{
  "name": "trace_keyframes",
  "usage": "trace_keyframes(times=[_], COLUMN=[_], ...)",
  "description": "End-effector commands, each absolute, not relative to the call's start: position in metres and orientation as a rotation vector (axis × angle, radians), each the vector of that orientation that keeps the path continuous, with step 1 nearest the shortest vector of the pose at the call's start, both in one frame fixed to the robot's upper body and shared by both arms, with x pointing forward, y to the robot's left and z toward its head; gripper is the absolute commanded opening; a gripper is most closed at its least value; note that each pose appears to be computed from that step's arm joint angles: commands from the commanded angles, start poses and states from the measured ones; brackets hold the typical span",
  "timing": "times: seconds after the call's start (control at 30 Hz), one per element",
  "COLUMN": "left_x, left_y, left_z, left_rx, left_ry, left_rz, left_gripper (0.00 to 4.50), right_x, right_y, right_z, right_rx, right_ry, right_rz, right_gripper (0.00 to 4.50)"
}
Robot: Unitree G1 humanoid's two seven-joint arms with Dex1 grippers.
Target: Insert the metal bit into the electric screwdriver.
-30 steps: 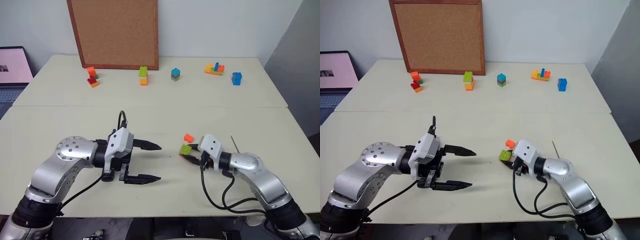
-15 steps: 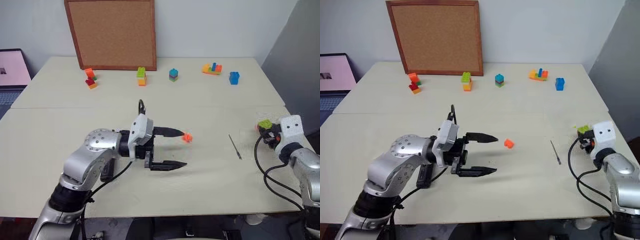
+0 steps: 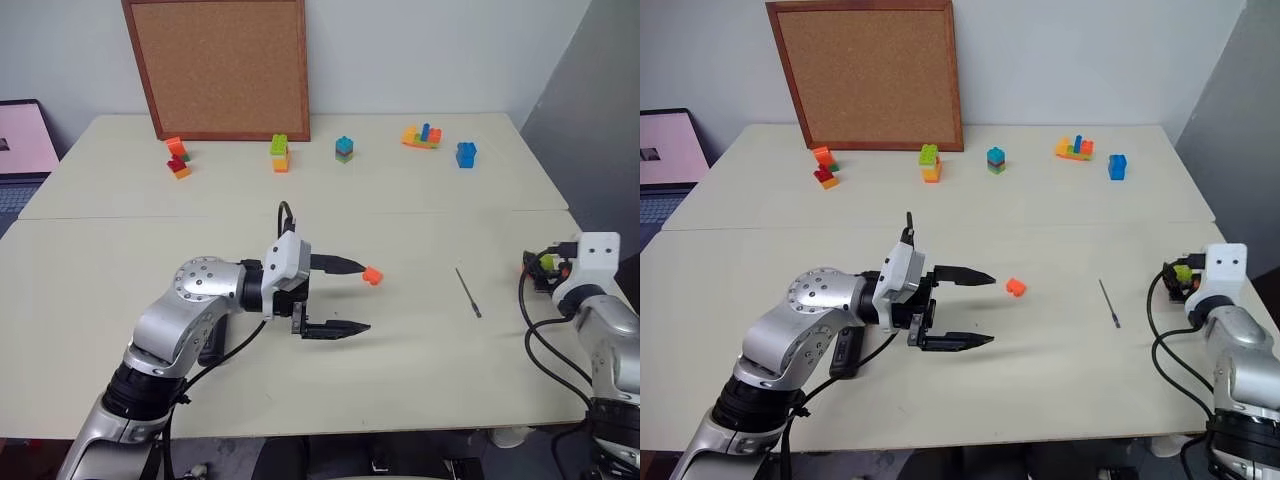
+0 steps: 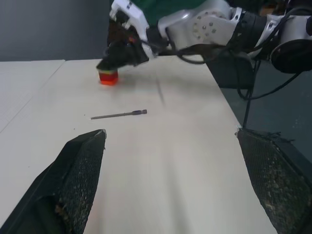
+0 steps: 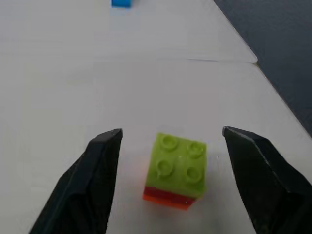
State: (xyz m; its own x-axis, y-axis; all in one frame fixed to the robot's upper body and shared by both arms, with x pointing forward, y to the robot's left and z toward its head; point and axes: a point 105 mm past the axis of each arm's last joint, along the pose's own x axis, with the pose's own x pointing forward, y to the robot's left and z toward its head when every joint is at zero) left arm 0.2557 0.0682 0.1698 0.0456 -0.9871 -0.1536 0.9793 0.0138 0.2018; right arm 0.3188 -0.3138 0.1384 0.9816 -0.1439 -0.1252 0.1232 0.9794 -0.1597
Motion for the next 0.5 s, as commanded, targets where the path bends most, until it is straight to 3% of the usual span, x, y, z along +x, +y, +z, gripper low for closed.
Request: trace_keyframes(times=[0.03,0.17,0.3,0.5], left_x=[0.263,0.273,0.274,0.267], left_y=[0.083,0.113,0.143,0.147], left_z=[0.174,0.169,0.161,0.158], left_rx=[0.350,0.415,0.493,0.508], left_ry=[-0.033,0.039,0.115,0.134], left_rz=[-1.464,-1.356,-1.280,-1.269], left_gripper=[4.50,4.50,4.50,4.50], right_x=[0.308,0.296,0.286,0.308], right_y=[-0.285,-0.216,-0.150,-0.115], right_z=[0.188,0.192,0.167,0.131], right_rx=[-0.301,-0.374,-0.427,-0.431], right_ry=[-0.004,-0.021,0.058,0.165], right_rz=[0.022,0.394,0.758,0.866], right_gripper=[4.46,4.46,4.46,4.46])
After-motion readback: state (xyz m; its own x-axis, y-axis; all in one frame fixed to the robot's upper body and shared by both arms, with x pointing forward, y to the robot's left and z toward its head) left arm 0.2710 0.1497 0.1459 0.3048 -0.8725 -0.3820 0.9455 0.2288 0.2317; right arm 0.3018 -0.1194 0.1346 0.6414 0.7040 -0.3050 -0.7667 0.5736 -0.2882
